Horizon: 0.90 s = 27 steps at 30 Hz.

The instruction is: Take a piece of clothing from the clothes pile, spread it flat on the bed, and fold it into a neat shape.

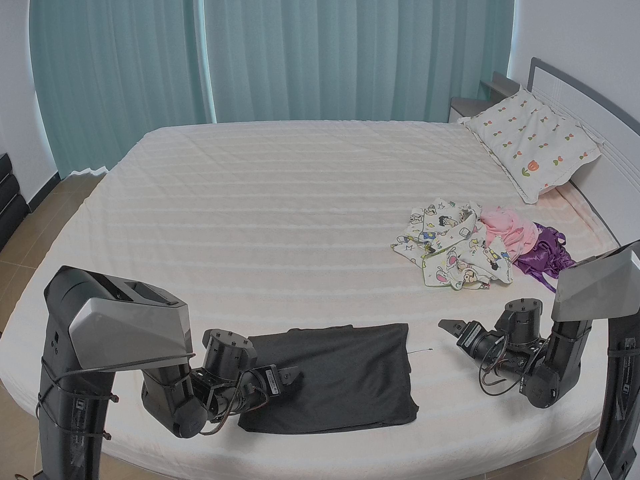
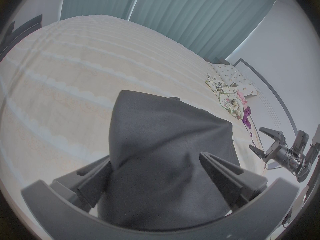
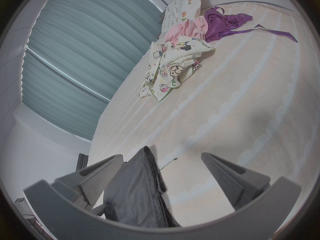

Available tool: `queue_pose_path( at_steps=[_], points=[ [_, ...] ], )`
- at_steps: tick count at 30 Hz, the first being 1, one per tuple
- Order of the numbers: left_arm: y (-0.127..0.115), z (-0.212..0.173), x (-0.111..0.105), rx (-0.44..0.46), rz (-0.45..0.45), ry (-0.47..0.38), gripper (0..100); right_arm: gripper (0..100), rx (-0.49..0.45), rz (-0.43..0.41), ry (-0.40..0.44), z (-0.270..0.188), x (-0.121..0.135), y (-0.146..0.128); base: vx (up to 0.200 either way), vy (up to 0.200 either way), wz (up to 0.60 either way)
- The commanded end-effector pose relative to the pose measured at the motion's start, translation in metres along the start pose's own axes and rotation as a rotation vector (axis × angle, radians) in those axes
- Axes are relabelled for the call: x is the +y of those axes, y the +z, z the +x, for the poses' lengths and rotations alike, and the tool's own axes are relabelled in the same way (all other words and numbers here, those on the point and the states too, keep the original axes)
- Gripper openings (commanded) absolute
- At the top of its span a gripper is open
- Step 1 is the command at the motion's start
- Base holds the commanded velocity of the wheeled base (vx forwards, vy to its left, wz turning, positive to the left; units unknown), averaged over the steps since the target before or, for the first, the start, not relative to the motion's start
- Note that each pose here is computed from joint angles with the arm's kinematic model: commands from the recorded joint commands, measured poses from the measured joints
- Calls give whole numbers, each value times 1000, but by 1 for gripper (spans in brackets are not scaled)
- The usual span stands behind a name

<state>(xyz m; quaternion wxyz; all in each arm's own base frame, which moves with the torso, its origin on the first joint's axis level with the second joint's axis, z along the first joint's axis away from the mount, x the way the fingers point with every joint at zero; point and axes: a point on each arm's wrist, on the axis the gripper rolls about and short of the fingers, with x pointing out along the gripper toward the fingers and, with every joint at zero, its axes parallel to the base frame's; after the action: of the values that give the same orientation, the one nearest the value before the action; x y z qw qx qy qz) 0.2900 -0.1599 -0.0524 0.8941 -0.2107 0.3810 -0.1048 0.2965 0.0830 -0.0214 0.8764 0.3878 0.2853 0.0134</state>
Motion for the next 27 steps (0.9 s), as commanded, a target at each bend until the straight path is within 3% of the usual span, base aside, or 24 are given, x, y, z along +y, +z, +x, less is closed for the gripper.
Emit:
queue_pose_path(
  at_steps=[1,10,14,18,23,27],
  points=[
    [0,4,3,1,-6,8,0,100,3,-1,2,0,0,-1,0,0,0],
    [-1,2,7,5,-14,21,0,100,14,4,3,1,-1,-2,0,0,0],
    [1,1,8,-14,-19,12,0,100,47,63,-10,6,-8,-7,0,0,0],
    [4,0,5,-48,-70,0,0,100,61,71,-19,10,-12,-10,0,0,0],
    [6,-4,11,-58,-95,13,0,100,35,107,3,12,-8,-6,0,0,0],
    [9,-6,15,-78,-106,13,0,100,21,127,20,11,-8,-6,0,200,0]
  ],
)
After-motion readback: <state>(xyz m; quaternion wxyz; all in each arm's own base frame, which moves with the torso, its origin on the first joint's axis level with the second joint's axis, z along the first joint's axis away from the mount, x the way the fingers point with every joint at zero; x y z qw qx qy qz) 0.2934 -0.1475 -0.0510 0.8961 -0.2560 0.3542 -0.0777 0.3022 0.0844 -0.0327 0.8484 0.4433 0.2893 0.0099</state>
